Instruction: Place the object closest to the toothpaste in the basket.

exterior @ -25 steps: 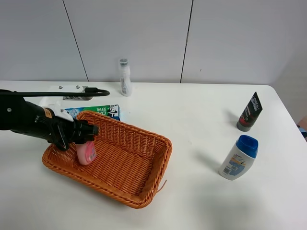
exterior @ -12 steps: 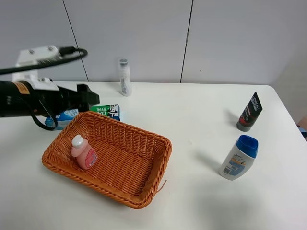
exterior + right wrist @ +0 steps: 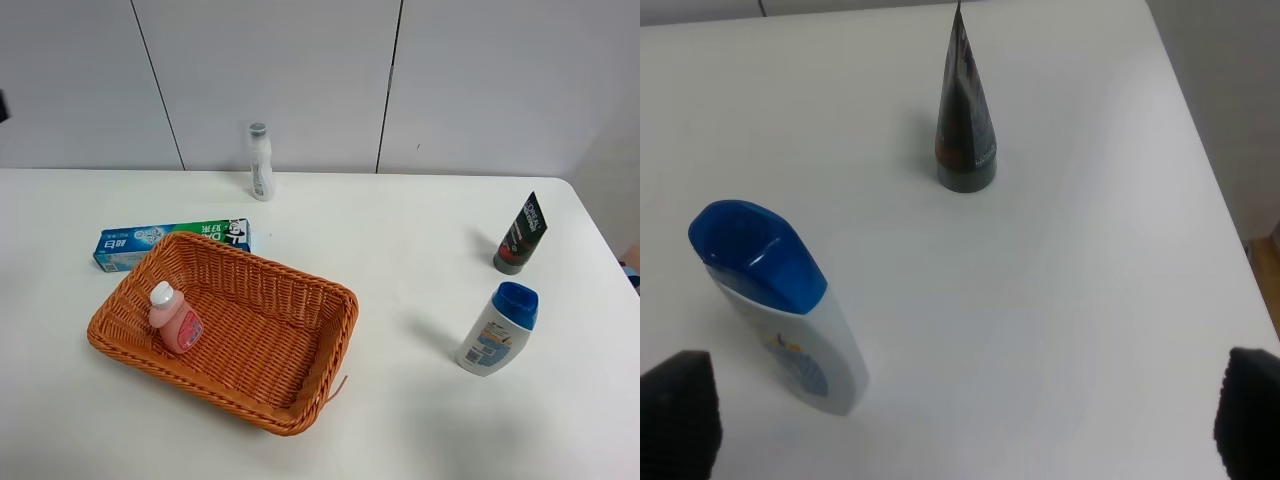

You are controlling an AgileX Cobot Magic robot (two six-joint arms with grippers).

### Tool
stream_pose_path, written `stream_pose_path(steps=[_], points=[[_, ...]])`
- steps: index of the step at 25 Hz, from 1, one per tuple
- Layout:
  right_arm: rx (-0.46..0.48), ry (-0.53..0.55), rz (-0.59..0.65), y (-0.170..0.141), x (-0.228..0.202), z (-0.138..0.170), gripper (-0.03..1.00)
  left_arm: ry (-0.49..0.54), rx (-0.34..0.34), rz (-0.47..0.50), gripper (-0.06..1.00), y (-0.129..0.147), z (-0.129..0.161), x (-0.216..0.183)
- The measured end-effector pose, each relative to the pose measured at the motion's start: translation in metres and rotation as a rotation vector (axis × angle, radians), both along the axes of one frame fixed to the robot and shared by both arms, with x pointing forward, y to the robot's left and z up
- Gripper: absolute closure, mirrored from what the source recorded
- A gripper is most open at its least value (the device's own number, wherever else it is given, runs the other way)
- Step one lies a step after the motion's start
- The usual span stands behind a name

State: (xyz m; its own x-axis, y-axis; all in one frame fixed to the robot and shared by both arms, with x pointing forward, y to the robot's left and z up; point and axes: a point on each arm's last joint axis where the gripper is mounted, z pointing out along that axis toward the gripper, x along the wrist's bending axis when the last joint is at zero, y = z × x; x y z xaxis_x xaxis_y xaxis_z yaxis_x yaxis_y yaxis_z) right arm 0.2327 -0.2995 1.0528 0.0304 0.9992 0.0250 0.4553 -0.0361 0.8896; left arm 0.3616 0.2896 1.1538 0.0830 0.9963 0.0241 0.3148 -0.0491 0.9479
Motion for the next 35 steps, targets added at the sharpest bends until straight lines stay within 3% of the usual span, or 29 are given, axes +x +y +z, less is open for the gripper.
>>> stream_pose_path(steps=[4, 14, 17, 24, 35], points=[[0.000, 0.000, 0.000, 0.000, 0.000, 0.000, -0.03, 0.045, 0.055, 0.109, -0.04, 0.018, -0.002, -0.055], [0.000, 0.000, 0.000, 0.000, 0.000, 0.000, -0.03, -0.048, 0.020, 0.158, -0.04, 0.028, -0.027, -0.151], [0.000, 0.000, 0.000, 0.000, 0.000, 0.000, -0.03, -0.044, 0.016, 0.155, -0.04, 0.028, -0.047, -0.155], [0.000, 0.000, 0.000, 0.000, 0.000, 0.000, -0.03, 0.134, -0.030, 0.078, -0.04, 0.017, -0.098, -0.130], [0.000, 0.000, 0.000, 0.000, 0.000, 0.000, -0.03, 0.133, -0.017, 0.038, -0.04, 0.014, -0.099, -0.129]])
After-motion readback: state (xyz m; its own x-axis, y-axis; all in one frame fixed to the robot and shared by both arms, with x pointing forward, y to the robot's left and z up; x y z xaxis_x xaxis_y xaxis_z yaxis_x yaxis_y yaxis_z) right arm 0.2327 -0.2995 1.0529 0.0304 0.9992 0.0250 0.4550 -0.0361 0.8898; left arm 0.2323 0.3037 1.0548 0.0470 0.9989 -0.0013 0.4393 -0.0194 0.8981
